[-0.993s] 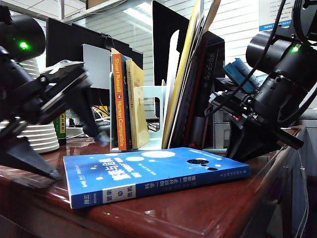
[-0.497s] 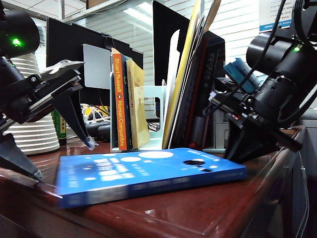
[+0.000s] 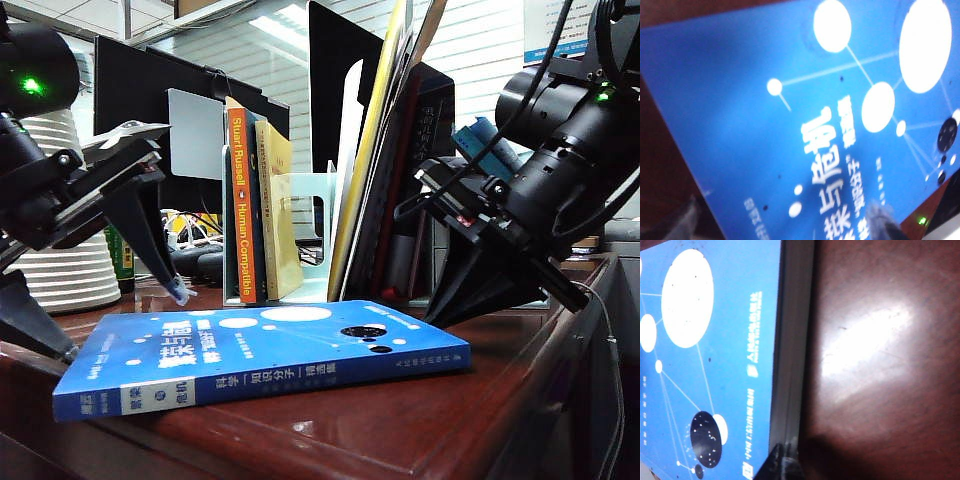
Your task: Pick up the blue book and put it on the bookshelf.
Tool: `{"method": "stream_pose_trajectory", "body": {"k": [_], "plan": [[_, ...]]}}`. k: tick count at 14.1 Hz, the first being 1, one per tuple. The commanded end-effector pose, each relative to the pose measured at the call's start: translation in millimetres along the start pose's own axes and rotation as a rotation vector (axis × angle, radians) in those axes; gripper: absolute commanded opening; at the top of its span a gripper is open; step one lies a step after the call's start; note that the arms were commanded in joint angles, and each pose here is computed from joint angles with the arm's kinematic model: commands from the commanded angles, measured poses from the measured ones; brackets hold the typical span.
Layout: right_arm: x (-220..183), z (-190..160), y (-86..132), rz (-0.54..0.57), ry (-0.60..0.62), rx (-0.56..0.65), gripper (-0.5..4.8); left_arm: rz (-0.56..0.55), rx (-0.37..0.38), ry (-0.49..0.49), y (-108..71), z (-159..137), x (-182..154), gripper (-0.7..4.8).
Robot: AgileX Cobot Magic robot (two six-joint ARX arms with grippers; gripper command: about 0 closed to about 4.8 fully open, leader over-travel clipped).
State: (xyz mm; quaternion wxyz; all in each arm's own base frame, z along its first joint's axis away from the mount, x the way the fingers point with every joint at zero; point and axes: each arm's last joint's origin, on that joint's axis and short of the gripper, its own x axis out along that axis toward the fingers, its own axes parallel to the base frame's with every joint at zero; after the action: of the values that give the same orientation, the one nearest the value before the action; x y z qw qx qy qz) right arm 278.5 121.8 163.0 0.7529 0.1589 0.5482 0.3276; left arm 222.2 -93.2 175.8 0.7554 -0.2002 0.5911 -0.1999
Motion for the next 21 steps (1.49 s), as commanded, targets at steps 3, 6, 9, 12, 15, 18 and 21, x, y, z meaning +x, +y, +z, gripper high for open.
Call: {"method": "stream_pose_trajectory", "body": {"k": [3,6,9,12,15,18,21], "plan": [[-0.6,2.4,2.5,0.020,-0.016,-0.017,-0.08,0.065,-0.083,0.120,5.5,-20.2,-7.9,4.27],[-0.7,2.9,2.9,0.026,-0.018,-0.019,-0.08,0.003,-0.090,0.120,3.0,-18.6,-7.7,4.27],[-0.4,4.9,7.0,0.075,-0.010,-0.031,-0.08,-0.011,-0.076,0.100,2.2,-15.9,-6.7,4.27],[0.7,4.7,9.0,0.084,-0.008,-0.038,-0.08,0.022,-0.083,0.109,7.6,-17.1,0.9,4.27],[0.7,4.7,9.1,0.085,-0.007,-0.038,-0.08,-0.042,-0.110,0.126,17.7,-26.8,15.0,4.27],[0.7,4.7,9.2,0.090,-0.006,-0.039,-0.08,-0.076,-0.099,0.112,22.2,-31.7,20.4,4.27],[0.6,4.6,9.3,0.094,-0.004,-0.038,-0.08,-0.121,-0.073,0.085,20.0,-28.1,20.9,4.27]]}}
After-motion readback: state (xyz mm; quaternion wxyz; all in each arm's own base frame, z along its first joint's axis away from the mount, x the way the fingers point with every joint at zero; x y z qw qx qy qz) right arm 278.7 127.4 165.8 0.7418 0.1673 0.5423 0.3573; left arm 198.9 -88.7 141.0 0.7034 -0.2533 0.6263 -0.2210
